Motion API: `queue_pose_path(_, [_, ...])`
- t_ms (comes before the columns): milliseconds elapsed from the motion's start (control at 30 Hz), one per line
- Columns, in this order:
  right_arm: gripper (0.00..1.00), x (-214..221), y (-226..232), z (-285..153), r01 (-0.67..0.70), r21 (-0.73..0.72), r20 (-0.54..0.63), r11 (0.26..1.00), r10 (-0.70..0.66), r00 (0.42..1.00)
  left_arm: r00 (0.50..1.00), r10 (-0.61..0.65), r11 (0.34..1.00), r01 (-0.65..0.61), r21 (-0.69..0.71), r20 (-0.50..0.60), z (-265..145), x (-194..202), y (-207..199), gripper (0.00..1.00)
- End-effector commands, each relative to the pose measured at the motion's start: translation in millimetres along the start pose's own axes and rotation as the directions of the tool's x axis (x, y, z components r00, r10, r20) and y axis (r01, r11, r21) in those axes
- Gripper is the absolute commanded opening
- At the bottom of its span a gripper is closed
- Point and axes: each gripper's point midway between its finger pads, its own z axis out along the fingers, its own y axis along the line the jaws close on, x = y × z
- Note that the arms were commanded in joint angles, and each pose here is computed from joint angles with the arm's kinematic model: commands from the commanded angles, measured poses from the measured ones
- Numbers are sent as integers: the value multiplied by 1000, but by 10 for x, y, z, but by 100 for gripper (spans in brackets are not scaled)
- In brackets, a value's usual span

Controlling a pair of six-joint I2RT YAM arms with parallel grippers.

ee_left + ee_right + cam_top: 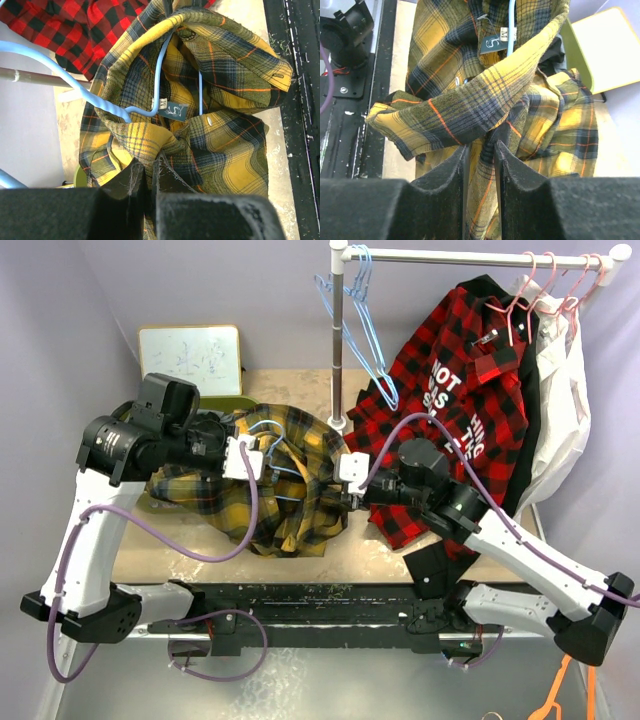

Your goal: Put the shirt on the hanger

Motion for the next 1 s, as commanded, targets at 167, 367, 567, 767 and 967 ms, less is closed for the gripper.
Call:
queue_pose_path(167, [31, -172, 31, 119, -47, -74, 70, 996, 52, 996, 992, 58, 998, -60, 6, 109, -5, -267, 58, 0])
queue_pose_path(367, [35, -156, -6, 159, -77, -64, 69, 995, 81, 994, 990, 59, 998, -62, 13, 131, -6, -321, 64, 0])
queue_pose_path(567, [17, -173, -144, 153, -79, -24, 81, 997, 81, 993, 990, 59, 998, -61, 13, 132, 11, -316, 96, 0])
queue_pose_path(767, [17, -289, -119, 226, -114, -74, 118, 991, 122, 985, 989, 49, 998, -52, 20, 143, 55, -318, 129, 0])
queue_pose_path(967, [16, -387, -121, 295, -136, -107, 152, 985, 152, 977, 988, 44, 999, -48, 25, 148, 84, -319, 157, 0])
